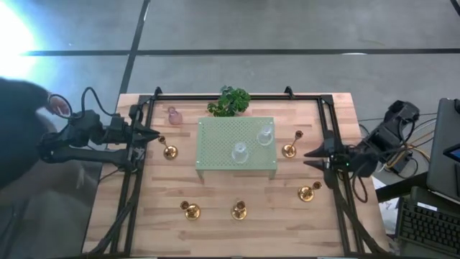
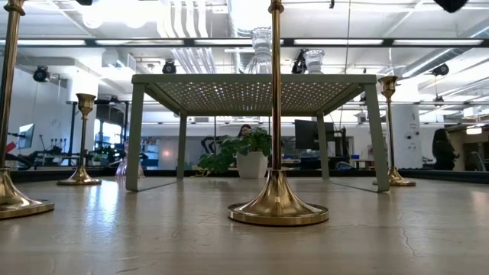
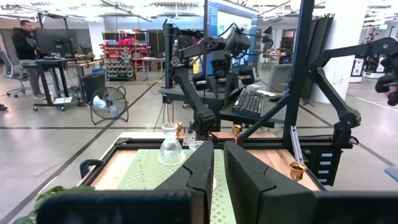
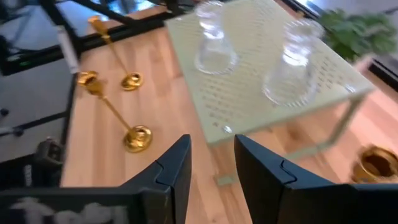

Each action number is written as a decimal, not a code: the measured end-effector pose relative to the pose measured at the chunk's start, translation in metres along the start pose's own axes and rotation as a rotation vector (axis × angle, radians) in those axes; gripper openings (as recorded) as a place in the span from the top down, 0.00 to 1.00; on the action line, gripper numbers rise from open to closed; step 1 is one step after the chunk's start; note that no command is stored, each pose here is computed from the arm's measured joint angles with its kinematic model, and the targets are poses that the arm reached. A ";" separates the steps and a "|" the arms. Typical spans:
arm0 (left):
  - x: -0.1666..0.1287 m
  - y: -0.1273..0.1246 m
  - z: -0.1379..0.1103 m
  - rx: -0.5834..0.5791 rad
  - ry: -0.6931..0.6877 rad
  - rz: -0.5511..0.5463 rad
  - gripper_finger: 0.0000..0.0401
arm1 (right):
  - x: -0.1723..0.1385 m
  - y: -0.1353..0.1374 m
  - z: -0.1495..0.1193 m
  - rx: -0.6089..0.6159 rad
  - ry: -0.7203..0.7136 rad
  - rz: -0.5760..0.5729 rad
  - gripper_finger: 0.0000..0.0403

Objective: Pick & Place candle stick holders
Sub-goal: Put the gold candle holder on the shelf

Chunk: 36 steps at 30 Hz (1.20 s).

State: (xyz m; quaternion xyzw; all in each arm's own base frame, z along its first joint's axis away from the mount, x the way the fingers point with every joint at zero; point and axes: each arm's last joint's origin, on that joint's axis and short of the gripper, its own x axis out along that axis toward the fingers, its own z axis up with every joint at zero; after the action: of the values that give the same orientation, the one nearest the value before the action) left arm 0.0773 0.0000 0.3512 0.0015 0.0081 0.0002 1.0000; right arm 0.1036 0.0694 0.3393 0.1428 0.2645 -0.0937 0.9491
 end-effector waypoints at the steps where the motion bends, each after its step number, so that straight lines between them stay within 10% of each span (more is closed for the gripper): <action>1: 0.000 0.000 0.000 0.000 0.000 0.000 0.89 | 0.000 -0.001 -0.002 0.007 0.002 -0.025 0.72; 21: 0.000 0.000 0.000 0.000 0.000 0.000 0.89 | 0.038 -0.025 -0.068 0.191 -0.010 -0.367 0.70; 36: 0.000 0.000 0.000 0.000 0.000 0.000 0.89 | 0.060 -0.054 -0.100 0.235 -0.049 -0.567 0.50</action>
State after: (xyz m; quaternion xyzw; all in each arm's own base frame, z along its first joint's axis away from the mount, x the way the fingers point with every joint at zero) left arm 0.0773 0.0000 0.3513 0.0016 0.0079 0.0001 1.0000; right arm 0.0930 0.0448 0.2144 0.1699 0.2581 -0.3881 0.8683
